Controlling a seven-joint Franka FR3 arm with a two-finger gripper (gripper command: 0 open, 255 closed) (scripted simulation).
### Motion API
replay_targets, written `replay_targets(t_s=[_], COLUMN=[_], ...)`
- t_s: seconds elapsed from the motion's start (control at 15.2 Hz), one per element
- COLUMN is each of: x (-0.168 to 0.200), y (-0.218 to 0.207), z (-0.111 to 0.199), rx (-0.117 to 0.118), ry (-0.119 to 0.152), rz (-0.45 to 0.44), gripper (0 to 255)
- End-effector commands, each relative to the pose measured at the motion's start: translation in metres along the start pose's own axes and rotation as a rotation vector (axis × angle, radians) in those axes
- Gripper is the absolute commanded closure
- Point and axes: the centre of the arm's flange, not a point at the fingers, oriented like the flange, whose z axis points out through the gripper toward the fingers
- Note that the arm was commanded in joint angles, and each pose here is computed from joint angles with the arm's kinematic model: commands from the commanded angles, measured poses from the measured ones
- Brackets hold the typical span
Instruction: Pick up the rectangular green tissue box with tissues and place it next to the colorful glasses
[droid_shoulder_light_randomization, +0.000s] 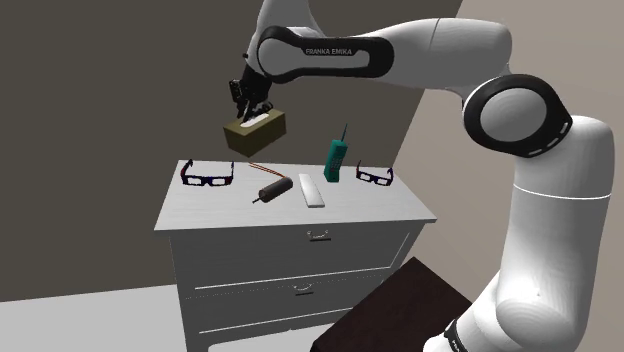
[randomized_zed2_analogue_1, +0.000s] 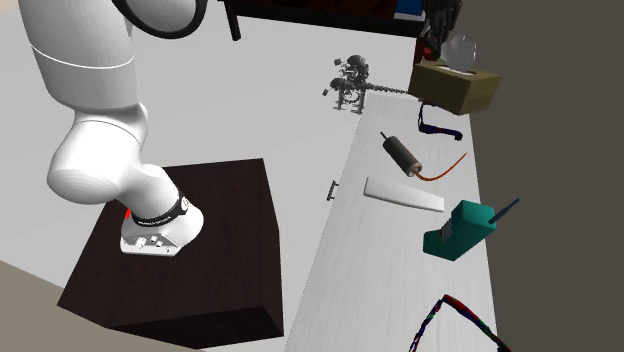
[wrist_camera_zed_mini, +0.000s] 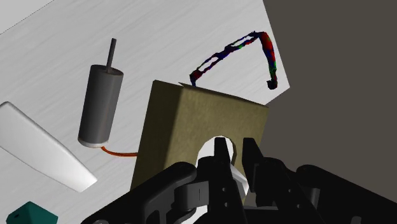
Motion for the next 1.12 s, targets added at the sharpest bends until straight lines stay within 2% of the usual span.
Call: replay_targets(t_s=[0.0,1.06], x=[-0.002,-0.016], y=[0.003,0.034], z=[0.010,0.087], rx=[0.001,0.001], ry=[0.000,0.000], rz=[0.000,0.000], gripper=[255,255])
